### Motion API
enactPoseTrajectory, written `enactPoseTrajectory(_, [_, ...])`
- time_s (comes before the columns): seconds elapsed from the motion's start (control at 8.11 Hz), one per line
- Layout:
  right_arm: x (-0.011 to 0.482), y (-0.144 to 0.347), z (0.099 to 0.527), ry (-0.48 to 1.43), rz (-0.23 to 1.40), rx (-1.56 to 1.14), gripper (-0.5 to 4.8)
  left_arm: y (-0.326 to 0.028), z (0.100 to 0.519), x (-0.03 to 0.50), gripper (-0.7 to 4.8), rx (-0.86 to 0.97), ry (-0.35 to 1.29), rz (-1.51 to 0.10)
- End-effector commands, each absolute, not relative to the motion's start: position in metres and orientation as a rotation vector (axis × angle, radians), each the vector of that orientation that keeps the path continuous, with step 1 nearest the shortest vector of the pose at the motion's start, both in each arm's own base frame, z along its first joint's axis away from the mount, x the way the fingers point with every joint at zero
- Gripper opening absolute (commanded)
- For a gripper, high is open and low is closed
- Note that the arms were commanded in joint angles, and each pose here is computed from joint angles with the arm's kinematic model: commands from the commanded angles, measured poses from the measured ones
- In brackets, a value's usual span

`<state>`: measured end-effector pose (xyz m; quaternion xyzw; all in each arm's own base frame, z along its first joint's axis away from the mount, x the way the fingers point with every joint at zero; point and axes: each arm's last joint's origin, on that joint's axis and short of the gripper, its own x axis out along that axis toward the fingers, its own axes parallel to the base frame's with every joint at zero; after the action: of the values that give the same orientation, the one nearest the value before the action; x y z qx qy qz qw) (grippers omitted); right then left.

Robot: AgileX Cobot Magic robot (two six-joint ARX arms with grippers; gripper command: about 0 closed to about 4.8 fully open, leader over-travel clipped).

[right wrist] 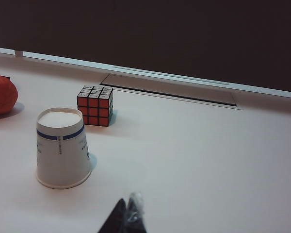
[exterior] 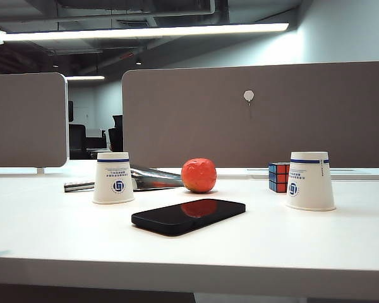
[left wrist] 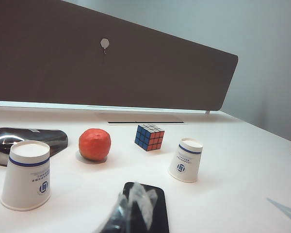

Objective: Carefully pick up the cup on the right and stack it on top of the cup on the left.

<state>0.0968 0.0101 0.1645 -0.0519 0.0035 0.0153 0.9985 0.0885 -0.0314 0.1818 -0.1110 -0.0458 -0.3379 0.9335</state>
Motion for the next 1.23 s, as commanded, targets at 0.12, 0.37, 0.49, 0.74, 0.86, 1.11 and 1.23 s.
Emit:
enactPoseTrajectory(0.12, [0.0968, 0.01, 0.1656, -0.01, 0.027, -0.1, -0.01, -0.0312, 0.1831, 0.0883, -0.06, -0.225, -0.103, -0.689])
enactPoseTrajectory(0.37, [0.0968, 0.01, 0.1656, -0.01, 0.028, -0.1, -0.01, -0.0312, 0.1831, 0.0883, -0.06, -0.225, -0.103, -0.689])
enactPoseTrajectory(0.49, [0.0968, 0.01, 0.1656, -0.01, 0.028, -0.1, -0.01, -0.0312, 0.1831, 0.0883, -0.06, -0.225, -0.103, -0.689])
enactPoseTrajectory(0.74, [0.0968, 0.01, 0.1656, -0.01, 0.028, -0.1, -0.01, -0.0312, 0.1831, 0.0883, -0.06, -0.225, -0.103, -0.689])
enactPoseTrajectory(0.86, [0.0968, 0.01, 0.1658, -0.012, 0.027, -0.1, -0.01, -0.0312, 0.1831, 0.0883, -0.06, -0.225, -0.103, -0.689])
enactPoseTrajectory(1.11, [0.0968, 0.01, 0.1668, -0.022, 0.027, -0.098, -0.01, -0.0312, 0.1831, 0.0883, -0.06, -0.225, -0.103, -0.689])
enactPoseTrajectory(1.23, [0.0968, 0.01, 0.1679, -0.033, 0.027, -0.095, -0.01, -0.0312, 0.1831, 0.0883, -0.06, -0.225, -0.103, -0.689])
